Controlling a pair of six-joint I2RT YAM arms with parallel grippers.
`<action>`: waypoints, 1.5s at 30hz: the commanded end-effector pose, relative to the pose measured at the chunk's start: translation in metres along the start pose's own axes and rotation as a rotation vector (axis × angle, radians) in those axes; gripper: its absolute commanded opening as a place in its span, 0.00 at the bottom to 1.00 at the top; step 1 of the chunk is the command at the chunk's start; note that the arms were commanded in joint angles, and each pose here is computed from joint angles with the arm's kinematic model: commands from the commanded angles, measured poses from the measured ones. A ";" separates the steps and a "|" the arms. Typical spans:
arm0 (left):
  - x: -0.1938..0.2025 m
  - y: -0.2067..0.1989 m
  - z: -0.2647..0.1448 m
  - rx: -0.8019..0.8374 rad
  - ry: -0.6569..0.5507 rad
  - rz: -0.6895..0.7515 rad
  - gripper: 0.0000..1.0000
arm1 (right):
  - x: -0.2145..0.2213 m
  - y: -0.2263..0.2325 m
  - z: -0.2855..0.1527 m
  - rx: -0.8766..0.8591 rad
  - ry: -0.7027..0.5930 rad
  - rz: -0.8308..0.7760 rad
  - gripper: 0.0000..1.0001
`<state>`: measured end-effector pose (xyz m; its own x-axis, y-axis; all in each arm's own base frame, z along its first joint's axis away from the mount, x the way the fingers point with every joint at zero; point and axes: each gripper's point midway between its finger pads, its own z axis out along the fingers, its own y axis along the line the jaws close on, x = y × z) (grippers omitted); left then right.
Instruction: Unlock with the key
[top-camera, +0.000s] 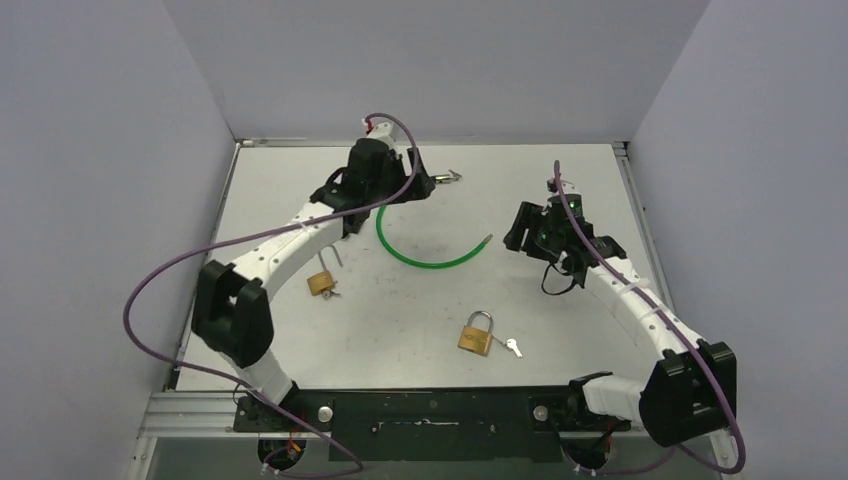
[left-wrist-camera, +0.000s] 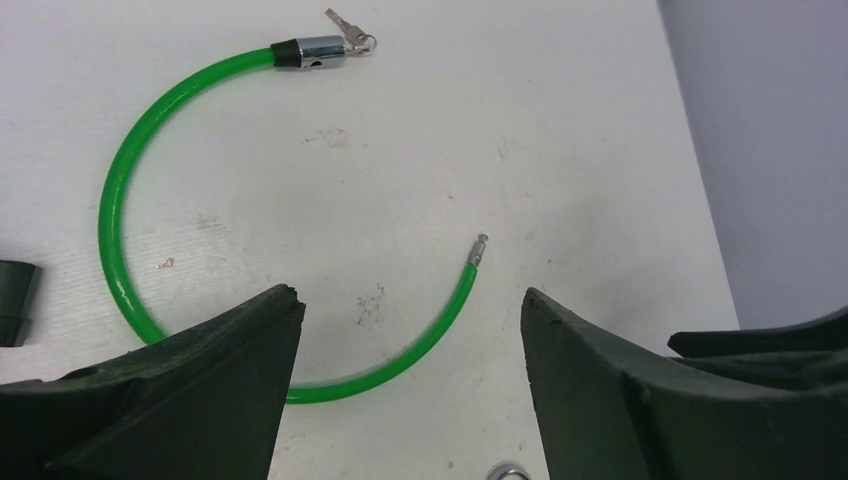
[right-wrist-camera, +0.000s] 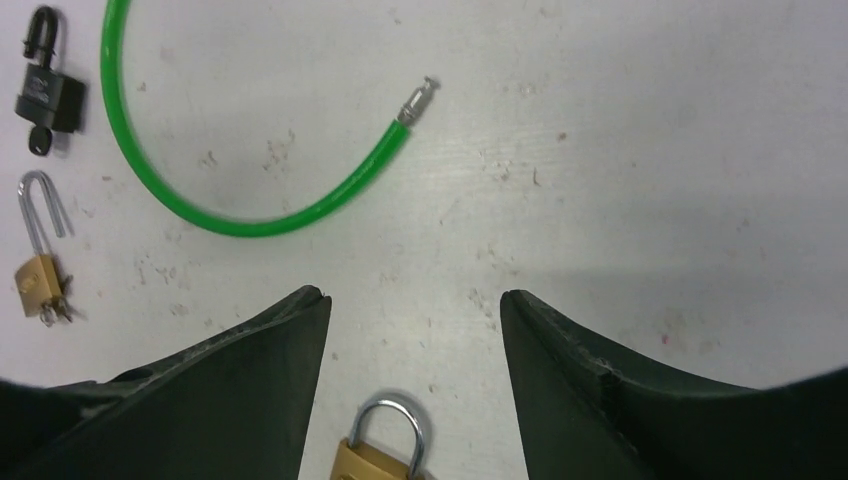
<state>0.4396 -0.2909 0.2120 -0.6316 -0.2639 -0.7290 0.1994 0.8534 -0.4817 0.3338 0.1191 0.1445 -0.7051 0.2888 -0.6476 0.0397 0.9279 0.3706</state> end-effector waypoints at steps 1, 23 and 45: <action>0.003 -0.001 -0.046 0.085 -0.061 0.106 0.77 | 0.061 -0.027 -0.028 0.103 0.177 -0.067 0.63; 0.082 0.034 -0.102 0.131 -0.002 0.087 0.97 | 0.210 -0.020 -0.043 0.254 0.499 -0.319 0.42; 0.096 0.031 -0.092 0.148 0.047 0.064 0.98 | 0.186 -0.009 -0.027 0.221 0.403 -0.400 0.00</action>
<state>0.3089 -0.2364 0.1533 -0.6747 -0.1622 -0.7201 0.3092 0.8237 -0.4753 0.1678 0.1549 0.0199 -0.9398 -0.1750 -0.2936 -0.1700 0.9845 -0.0427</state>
